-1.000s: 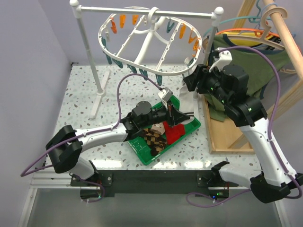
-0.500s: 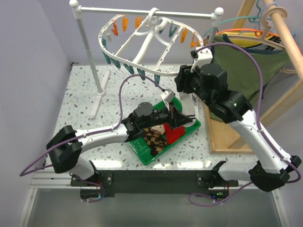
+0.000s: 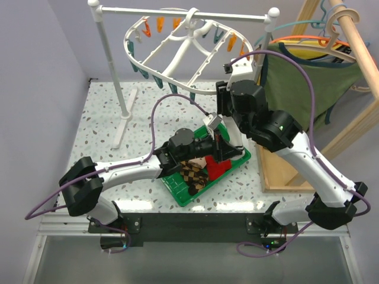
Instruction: Remove the socks clipped to the hanger
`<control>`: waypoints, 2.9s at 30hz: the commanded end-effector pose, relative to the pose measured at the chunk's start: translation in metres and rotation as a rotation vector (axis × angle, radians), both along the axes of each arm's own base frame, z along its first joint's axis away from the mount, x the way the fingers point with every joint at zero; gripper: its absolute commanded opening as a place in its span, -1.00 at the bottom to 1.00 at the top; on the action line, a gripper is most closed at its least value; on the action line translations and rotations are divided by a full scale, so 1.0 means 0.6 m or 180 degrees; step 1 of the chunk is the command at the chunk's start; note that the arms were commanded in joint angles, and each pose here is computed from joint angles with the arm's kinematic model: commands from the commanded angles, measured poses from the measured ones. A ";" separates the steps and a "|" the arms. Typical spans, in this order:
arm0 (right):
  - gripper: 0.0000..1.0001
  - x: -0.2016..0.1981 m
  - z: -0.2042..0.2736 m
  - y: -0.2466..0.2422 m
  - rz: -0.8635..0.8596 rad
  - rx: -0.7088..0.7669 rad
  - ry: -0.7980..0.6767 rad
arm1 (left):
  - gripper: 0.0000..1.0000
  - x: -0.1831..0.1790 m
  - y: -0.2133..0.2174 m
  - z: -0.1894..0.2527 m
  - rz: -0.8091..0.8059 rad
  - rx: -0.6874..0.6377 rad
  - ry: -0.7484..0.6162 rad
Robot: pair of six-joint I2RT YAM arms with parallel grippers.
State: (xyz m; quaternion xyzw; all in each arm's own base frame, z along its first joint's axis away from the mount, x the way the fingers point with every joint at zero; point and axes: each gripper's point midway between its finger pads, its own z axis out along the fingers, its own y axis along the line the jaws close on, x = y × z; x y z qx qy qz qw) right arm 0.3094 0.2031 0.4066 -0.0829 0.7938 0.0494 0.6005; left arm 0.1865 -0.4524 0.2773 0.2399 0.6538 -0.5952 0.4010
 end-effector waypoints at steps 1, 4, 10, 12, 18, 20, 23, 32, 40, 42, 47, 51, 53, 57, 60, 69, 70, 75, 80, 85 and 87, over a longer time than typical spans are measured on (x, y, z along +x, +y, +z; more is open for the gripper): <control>-0.15 0.000 0.024 -0.014 -0.0171 -0.0029 -0.0132 | -1.00 -0.007 -0.007 0.037 -0.0045 -0.0112 -0.0083; -0.25 0.000 0.023 -0.014 -0.0168 -0.0036 -0.0138 | -1.00 -0.005 -0.006 0.037 -0.0019 -0.0094 -0.0098; -0.60 0.002 0.012 -0.009 -0.0149 -0.0058 -0.0112 | -1.00 -0.002 -0.007 0.037 -0.0009 -0.0068 -0.0104; -0.71 0.002 0.011 -0.009 -0.0137 -0.0051 -0.0108 | -1.00 -0.003 -0.006 0.032 -0.0004 -0.0033 -0.0093; -1.00 -0.002 0.011 -0.009 -0.0116 0.0005 -0.0119 | -1.00 0.002 0.007 -0.003 0.0090 0.0254 -0.0021; -1.00 -0.002 0.010 -0.007 -0.0109 0.0013 -0.0111 | -1.00 0.006 0.015 -0.015 0.0140 0.0357 0.0000; -1.00 -0.002 0.007 -0.006 -0.0099 0.0023 -0.0099 | -1.00 0.011 0.031 -0.038 0.0227 0.0503 0.0070; -1.00 -0.012 0.008 0.007 0.0068 0.0192 -0.0093 | -1.00 0.060 0.100 -0.117 0.0686 0.0948 0.0381; -1.00 -0.018 0.005 0.008 0.0121 0.0217 -0.0079 | -0.33 0.088 0.149 -0.197 0.0951 0.1486 0.0659; -1.00 -0.019 0.004 0.008 0.0130 0.0226 -0.0080 | -0.11 0.096 0.156 -0.201 0.1045 0.1579 0.0649; -1.00 -0.020 0.003 0.012 0.0161 0.0249 -0.0062 | 0.35 0.097 0.179 -0.209 0.1219 0.1658 0.0670; -1.00 -0.021 0.004 0.014 0.0186 0.0243 -0.0051 | 0.35 0.087 0.185 -0.200 0.1248 0.1441 0.0683; -1.00 -0.021 0.003 0.016 0.0198 0.0236 -0.0033 | 0.32 0.086 0.178 -0.182 0.1239 0.1203 0.0657; -1.00 -0.022 0.001 0.019 0.0225 0.0265 -0.0023 | 0.31 0.092 0.164 -0.164 0.1231 0.0858 0.0561; -1.00 -0.024 0.001 0.017 0.0211 0.0288 -0.0028 | 0.34 0.106 0.130 -0.142 0.1140 0.0629 0.0638; -1.00 -0.030 0.009 0.023 0.0279 0.0420 -0.0017 | 0.88 0.192 0.112 -0.065 0.1718 -0.0153 -0.0100; -1.00 -0.031 0.010 0.023 0.0281 0.0434 -0.0017 | 0.89 0.199 0.116 -0.061 0.1798 -0.0179 -0.0211; -1.00 -0.034 0.011 0.023 0.0299 0.0460 -0.0009 | 0.90 0.199 0.102 -0.022 0.1789 -0.0596 -0.0688; -1.00 -0.037 0.007 0.027 0.0340 0.0492 0.0024 | 0.93 0.208 0.069 -0.002 0.1685 -0.0699 -0.0923; -1.00 -0.038 0.008 0.027 0.0339 0.0538 0.0016 | 0.93 0.236 0.058 0.018 0.1851 -0.0762 -0.1131; -1.00 -0.039 0.006 0.027 0.0338 0.0524 0.0029 | 0.91 0.246 0.051 0.013 0.1894 -0.0745 -0.1141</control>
